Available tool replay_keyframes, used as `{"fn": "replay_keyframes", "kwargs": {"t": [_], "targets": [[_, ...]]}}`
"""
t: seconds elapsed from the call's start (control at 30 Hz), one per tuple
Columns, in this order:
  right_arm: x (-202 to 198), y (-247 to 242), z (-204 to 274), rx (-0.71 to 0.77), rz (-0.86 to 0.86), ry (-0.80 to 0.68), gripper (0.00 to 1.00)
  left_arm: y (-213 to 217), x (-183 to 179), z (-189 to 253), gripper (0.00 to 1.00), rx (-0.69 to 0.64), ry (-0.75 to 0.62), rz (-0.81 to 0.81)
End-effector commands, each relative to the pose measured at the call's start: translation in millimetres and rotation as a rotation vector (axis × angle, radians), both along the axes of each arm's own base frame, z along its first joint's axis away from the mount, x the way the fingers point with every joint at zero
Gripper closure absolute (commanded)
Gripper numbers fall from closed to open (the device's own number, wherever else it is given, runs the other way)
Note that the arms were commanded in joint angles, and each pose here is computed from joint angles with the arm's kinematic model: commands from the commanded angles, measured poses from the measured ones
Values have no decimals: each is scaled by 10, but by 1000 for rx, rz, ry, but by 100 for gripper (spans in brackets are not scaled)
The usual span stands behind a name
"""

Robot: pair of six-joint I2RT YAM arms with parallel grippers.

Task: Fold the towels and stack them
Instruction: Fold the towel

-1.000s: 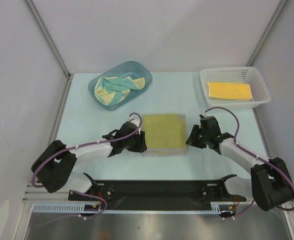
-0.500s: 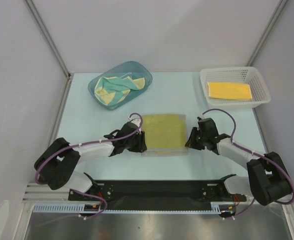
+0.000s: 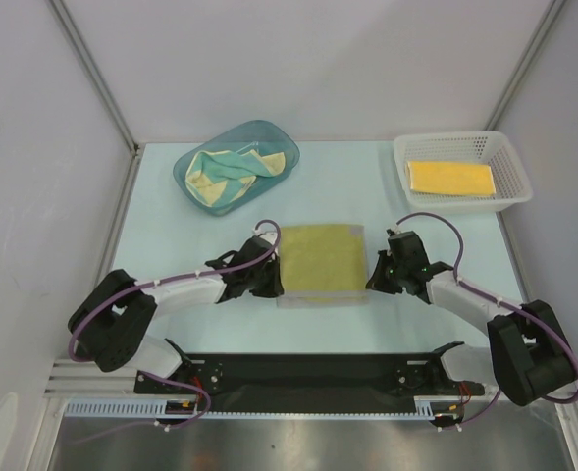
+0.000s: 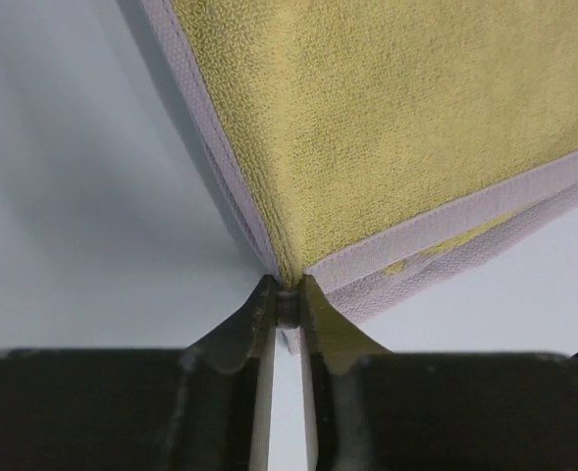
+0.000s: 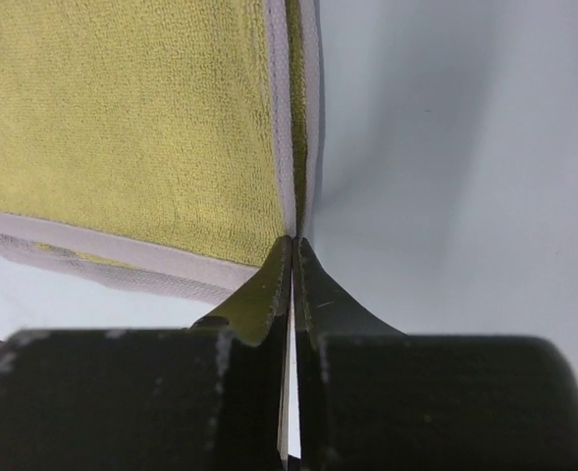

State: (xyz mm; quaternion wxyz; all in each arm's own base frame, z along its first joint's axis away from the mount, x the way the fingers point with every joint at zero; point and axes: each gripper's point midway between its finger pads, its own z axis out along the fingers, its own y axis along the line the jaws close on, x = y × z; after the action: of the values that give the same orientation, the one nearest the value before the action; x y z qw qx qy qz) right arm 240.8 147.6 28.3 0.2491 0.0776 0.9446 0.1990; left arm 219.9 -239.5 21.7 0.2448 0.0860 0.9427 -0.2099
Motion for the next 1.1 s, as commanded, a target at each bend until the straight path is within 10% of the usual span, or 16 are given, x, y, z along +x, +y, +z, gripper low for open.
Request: {"fn": "replay_keyframes", "kwargs": {"t": [0.0, 0.07, 0.3, 0.63, 0.73, 1.07], "targets": [[142, -11, 201, -22, 1, -67, 100, -39, 68, 183, 80, 2, -15, 9], [150, -9, 207, -25, 2, -67, 100, -57, 63, 205, 68, -1, -12, -2], [138, 24, 202, -9, 13, -62, 100, -92, 36, 175, 99, -12, 10, -14], [202, 35, 321, -18, 24, -80, 100, -115, 85, 287, 85, 10, 25, -3], [217, 32, 354, -27, 29, -86, 100, -129, 88, 365, 100, 2, 23, -5], [145, -3, 419, -44, 46, -54, 100, -103, -100, 473, 100, -32, 90, 6]]}}
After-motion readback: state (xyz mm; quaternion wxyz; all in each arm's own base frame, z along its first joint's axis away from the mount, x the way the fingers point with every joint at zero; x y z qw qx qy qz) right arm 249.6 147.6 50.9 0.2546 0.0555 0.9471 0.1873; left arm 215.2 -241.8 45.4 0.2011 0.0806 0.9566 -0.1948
